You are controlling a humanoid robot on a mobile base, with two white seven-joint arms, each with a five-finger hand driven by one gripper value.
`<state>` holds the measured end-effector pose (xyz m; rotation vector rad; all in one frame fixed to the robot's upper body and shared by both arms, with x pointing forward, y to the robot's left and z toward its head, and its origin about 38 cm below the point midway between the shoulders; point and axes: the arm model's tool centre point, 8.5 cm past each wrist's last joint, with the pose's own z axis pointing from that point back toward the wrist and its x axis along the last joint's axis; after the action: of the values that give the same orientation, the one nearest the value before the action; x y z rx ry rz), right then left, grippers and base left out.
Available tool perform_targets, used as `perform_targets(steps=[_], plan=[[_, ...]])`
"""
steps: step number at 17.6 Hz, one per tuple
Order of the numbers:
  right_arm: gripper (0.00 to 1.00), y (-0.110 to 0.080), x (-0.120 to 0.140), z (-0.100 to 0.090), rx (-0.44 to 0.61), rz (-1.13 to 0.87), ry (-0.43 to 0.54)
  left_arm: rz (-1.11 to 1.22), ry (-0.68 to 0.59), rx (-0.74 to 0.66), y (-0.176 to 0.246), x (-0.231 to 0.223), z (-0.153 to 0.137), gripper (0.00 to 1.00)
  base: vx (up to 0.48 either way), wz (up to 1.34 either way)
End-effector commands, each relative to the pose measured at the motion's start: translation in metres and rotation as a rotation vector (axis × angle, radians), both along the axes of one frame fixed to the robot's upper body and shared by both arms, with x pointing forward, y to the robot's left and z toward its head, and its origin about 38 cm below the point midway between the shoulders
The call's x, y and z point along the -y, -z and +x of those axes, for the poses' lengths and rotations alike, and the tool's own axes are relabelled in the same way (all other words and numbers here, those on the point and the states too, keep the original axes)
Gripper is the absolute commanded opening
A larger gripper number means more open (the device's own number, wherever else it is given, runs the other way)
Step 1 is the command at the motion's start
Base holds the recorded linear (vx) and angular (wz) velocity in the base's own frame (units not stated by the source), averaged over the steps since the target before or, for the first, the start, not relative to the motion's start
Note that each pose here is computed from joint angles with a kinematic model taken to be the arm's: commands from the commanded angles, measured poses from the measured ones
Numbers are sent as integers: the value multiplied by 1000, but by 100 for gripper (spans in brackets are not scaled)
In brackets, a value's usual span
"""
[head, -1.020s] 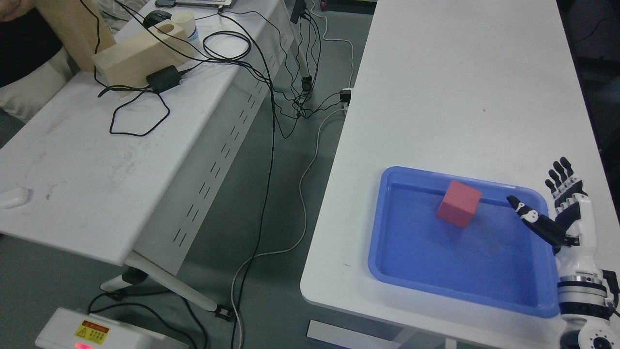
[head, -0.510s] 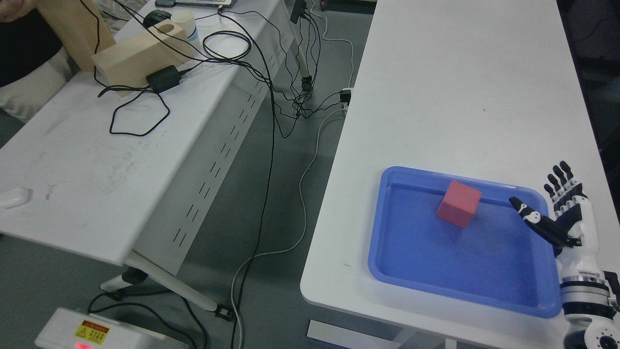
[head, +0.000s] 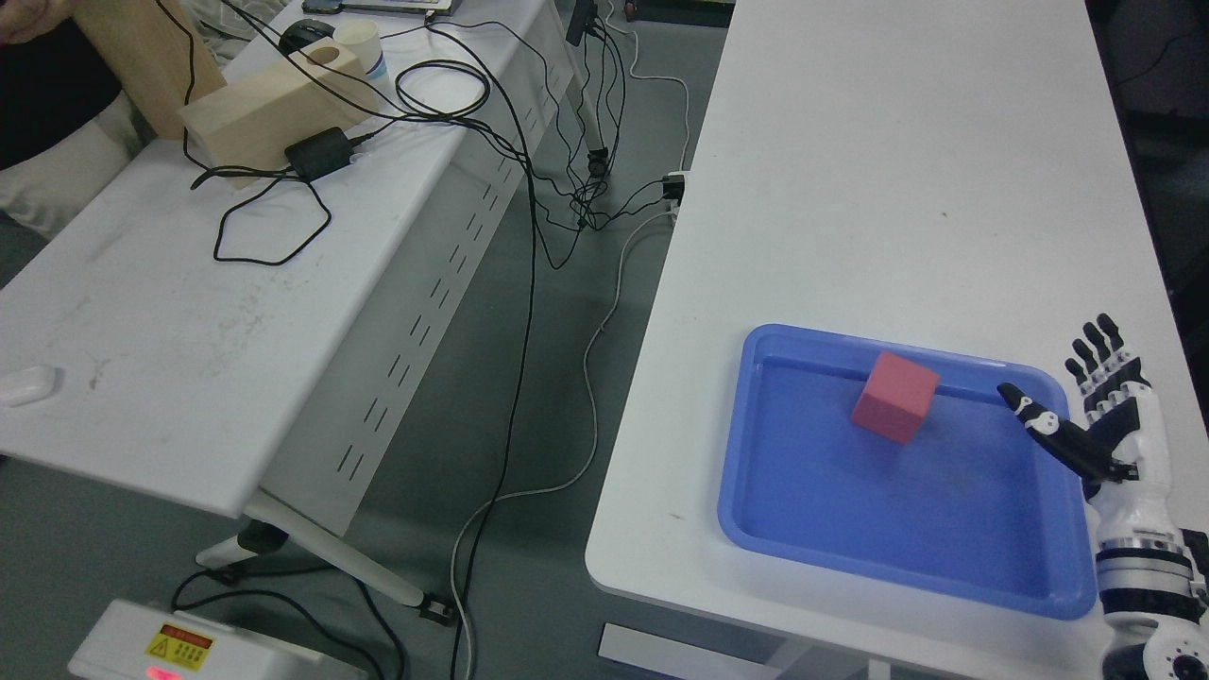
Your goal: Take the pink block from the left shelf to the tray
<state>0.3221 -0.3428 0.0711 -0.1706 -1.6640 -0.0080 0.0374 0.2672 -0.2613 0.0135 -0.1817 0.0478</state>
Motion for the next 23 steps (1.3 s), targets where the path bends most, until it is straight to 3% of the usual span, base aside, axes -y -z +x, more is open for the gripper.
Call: perform_targets(steps=[1, 23], plan=[[100, 0, 1, 0, 0, 1, 1, 17, 1, -9, -1, -11, -6, 100, 0, 0], [100, 1, -1, 0, -3, 1, -12, 17, 1, -9, -1, -11, -6, 100, -1, 0]])
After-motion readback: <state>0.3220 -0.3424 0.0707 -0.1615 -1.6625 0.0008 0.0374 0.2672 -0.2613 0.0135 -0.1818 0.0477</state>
